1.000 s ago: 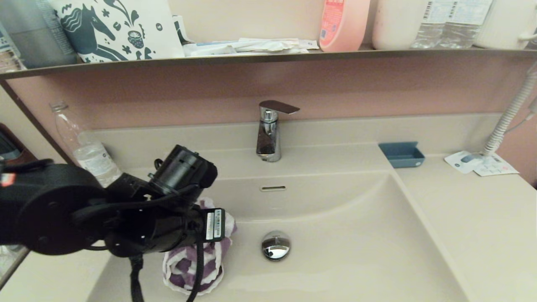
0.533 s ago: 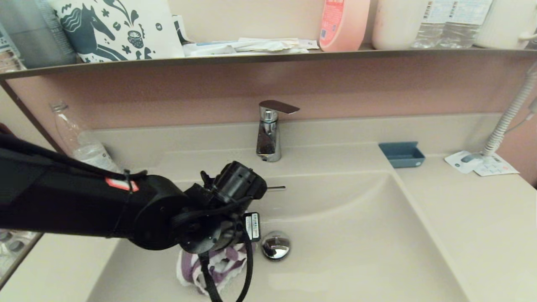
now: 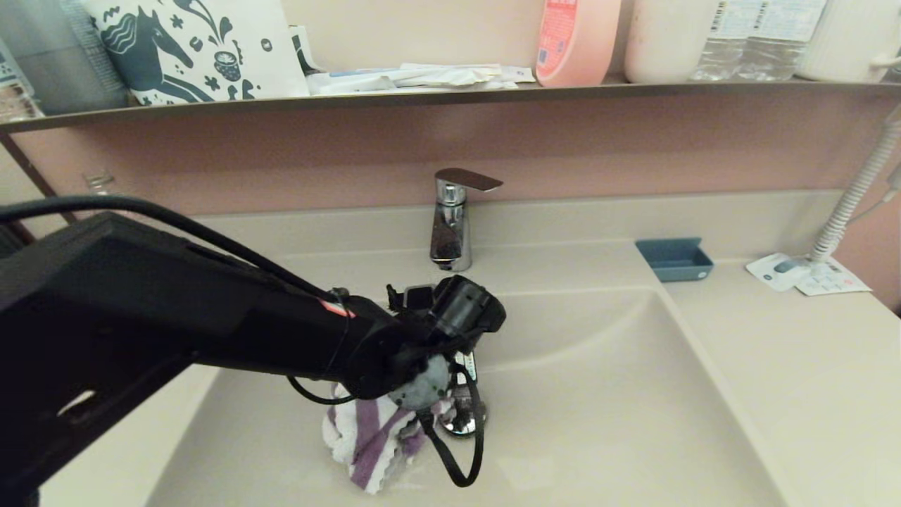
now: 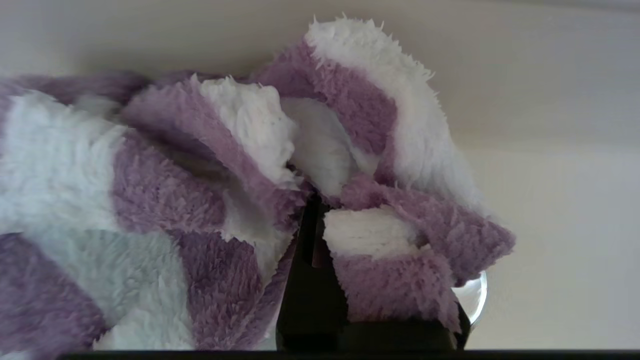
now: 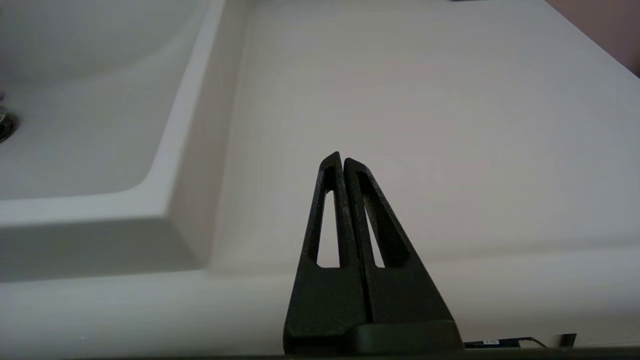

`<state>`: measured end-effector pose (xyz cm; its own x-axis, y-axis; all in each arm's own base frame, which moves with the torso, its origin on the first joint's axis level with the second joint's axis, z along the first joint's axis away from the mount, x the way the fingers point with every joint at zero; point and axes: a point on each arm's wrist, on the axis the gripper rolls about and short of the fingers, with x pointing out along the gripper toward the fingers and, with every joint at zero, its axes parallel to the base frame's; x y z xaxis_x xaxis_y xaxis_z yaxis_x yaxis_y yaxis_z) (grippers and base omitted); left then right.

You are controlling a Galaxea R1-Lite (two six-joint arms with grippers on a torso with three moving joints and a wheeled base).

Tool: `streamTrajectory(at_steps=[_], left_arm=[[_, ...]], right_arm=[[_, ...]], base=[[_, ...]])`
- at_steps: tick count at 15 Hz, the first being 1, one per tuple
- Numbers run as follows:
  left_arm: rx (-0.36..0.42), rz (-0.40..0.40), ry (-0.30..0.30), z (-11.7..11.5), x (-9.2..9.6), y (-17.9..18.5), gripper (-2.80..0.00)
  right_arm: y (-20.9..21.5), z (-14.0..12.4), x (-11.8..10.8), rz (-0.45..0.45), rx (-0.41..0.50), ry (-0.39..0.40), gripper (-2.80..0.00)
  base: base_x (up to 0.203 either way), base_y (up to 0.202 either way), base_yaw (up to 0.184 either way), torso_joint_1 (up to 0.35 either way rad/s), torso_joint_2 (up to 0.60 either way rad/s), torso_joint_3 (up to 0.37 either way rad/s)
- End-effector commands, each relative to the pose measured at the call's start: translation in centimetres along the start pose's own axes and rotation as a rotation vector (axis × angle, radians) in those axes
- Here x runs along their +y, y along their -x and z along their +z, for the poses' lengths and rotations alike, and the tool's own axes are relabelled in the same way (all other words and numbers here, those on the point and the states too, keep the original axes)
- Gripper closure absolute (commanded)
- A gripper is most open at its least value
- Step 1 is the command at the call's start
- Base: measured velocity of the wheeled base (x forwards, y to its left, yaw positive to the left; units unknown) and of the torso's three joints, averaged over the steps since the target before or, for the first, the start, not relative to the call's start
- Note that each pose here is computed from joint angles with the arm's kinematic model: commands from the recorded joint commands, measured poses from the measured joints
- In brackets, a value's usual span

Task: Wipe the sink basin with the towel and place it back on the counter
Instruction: Wipe the sink

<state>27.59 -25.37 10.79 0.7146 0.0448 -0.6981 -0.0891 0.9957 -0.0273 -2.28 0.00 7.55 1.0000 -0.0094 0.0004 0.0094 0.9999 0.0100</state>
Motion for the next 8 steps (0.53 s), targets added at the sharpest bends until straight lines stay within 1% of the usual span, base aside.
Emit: streamTrajectory(at_steps=[1, 5, 8], left_arm=[[0.017, 0.007, -0.029, -1.1, -1.5, -1.4, 0.00], [-0.006, -0.034, -0.051, -1.4, -4.3, -1.2, 0.00], [0.005, -0.035, -0.081, -1.7, -6.6, -2.0, 0.00]], right_arm=[[0.0, 0.0, 0.0, 0.000, 0.000, 0.001, 0.00], [0.0, 0.0, 0.0, 0.000, 0.001, 0.000, 0.00], [0.0, 0.0, 0.0, 0.000, 0.000, -0.001, 0.00]], base=[[0.000, 0.000, 0.000, 0.000, 0.00, 0.000], [0.000, 0.000, 0.000, 0.000, 0.00, 0.000], [0.000, 0.000, 0.000, 0.000, 0.00, 0.000]])
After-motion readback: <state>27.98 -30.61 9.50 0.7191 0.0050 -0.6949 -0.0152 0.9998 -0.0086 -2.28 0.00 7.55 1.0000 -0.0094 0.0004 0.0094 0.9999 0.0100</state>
